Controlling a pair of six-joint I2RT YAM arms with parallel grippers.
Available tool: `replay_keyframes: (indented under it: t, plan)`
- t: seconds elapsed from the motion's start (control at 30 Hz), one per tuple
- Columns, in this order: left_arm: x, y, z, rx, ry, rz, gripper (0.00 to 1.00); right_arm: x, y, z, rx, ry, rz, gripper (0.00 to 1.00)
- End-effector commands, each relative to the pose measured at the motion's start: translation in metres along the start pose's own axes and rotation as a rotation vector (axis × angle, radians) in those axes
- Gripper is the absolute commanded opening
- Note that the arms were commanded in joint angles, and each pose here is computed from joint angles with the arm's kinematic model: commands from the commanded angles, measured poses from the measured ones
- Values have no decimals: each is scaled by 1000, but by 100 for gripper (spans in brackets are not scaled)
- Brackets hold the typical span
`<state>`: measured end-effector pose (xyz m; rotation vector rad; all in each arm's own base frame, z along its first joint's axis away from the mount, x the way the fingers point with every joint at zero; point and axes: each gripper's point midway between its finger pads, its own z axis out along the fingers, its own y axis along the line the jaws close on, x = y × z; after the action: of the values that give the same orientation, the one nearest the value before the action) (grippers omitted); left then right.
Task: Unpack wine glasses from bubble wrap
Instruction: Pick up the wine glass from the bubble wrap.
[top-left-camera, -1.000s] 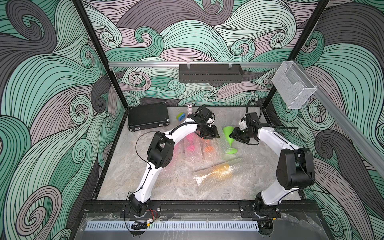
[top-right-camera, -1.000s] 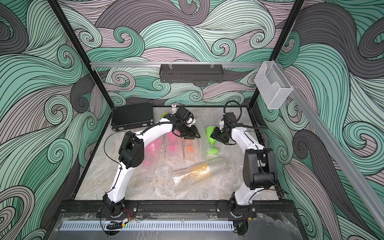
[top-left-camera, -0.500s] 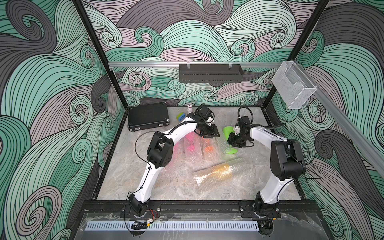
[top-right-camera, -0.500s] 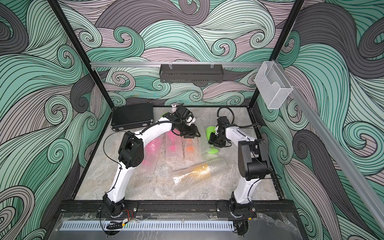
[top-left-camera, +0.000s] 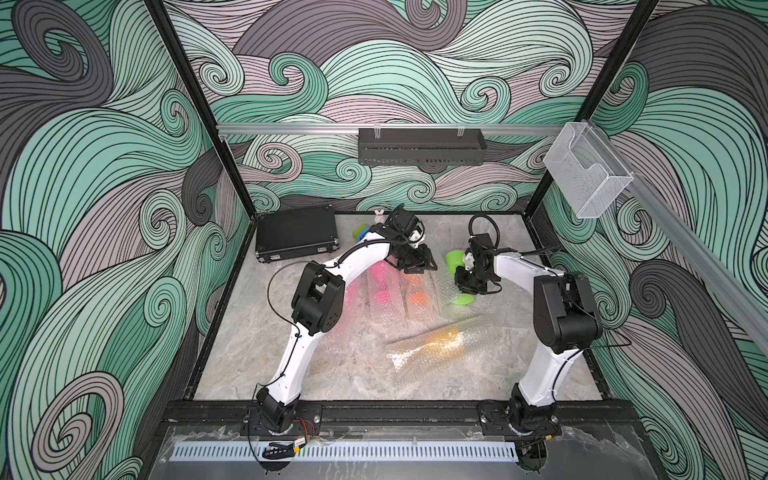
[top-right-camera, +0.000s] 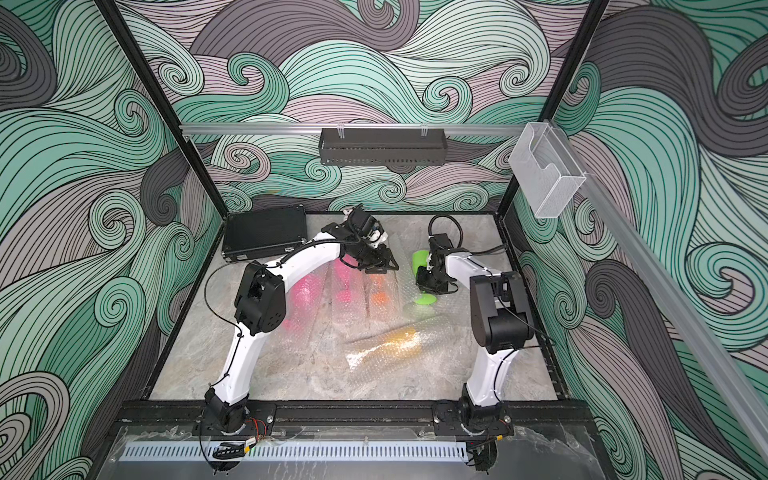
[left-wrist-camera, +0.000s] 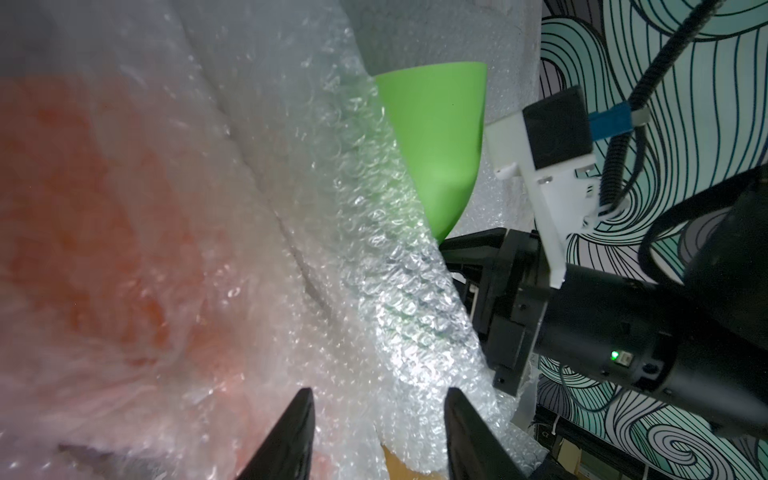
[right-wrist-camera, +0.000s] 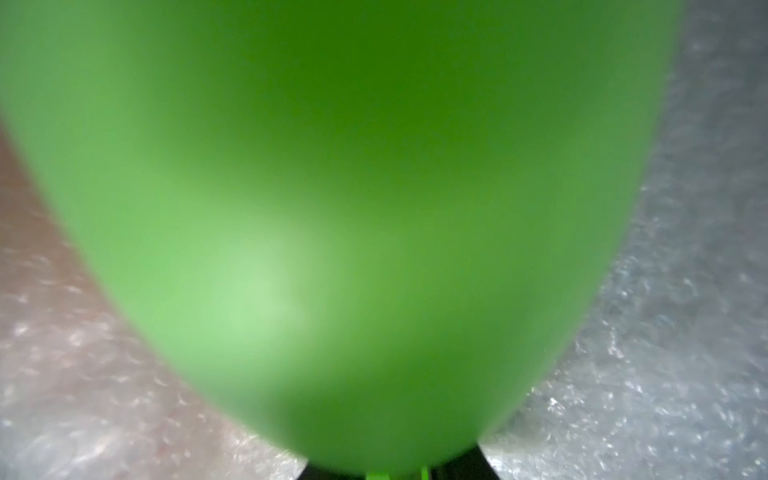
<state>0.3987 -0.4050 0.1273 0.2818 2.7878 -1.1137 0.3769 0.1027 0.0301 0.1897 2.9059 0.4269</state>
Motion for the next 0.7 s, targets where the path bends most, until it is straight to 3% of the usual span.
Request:
replay_keyframes:
  t: [0.0,0.3,0.67]
  plan:
    - [-14,-29,-31,64,-62,33,50,-2,-1,-4,10,-27,-14,22]
    - [-22,-32,-51,89,-89,24,50,-9,5,-21,-4,-94,-35,18]
    - [-35,-30,-84,118,-137,-1,50,-36,27,-63,-87,-319,-143,17]
